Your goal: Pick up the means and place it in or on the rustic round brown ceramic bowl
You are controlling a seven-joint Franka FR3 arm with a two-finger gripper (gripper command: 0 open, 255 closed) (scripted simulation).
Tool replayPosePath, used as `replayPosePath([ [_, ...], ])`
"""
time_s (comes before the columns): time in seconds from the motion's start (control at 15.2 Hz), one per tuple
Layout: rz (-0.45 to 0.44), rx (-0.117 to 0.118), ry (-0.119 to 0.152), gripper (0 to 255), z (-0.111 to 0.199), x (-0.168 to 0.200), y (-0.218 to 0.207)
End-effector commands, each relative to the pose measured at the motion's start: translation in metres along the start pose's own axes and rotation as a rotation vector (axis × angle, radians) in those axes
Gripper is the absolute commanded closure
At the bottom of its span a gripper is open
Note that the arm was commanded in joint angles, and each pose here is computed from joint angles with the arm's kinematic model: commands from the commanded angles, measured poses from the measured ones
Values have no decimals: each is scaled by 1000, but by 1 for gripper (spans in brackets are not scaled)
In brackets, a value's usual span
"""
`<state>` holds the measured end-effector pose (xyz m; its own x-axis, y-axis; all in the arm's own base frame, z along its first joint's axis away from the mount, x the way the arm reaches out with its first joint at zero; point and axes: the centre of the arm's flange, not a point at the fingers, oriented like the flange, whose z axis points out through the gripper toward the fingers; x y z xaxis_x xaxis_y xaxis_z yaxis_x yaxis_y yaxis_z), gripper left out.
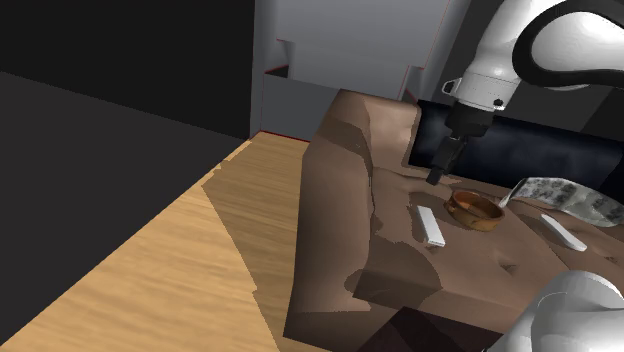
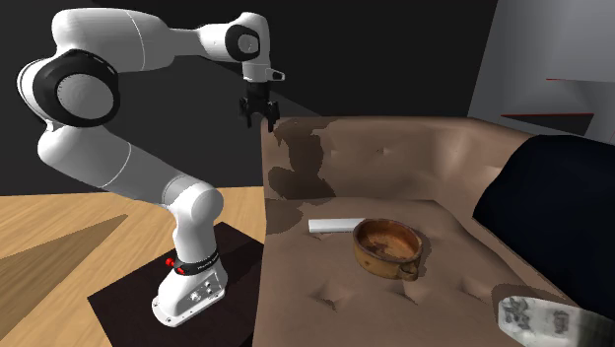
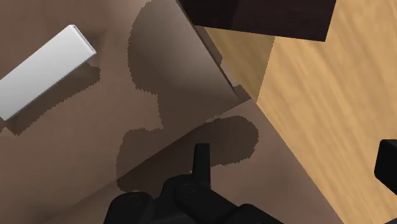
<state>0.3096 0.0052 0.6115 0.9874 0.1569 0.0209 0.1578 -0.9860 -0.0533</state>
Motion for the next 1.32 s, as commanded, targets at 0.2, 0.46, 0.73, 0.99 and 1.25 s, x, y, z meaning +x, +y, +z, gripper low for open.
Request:
replayPosePath([
  [0.2,78,-7,-3,0,24,12,28],
  [0.46,183,-15,-6,0,56,25,67],
  [0.73,288,-24,-9,0,88,34,107],
  [0.99,392,-33,-13,0,119,38,148],
  [1.25,497,-42,-16,0,150,38,190],
])
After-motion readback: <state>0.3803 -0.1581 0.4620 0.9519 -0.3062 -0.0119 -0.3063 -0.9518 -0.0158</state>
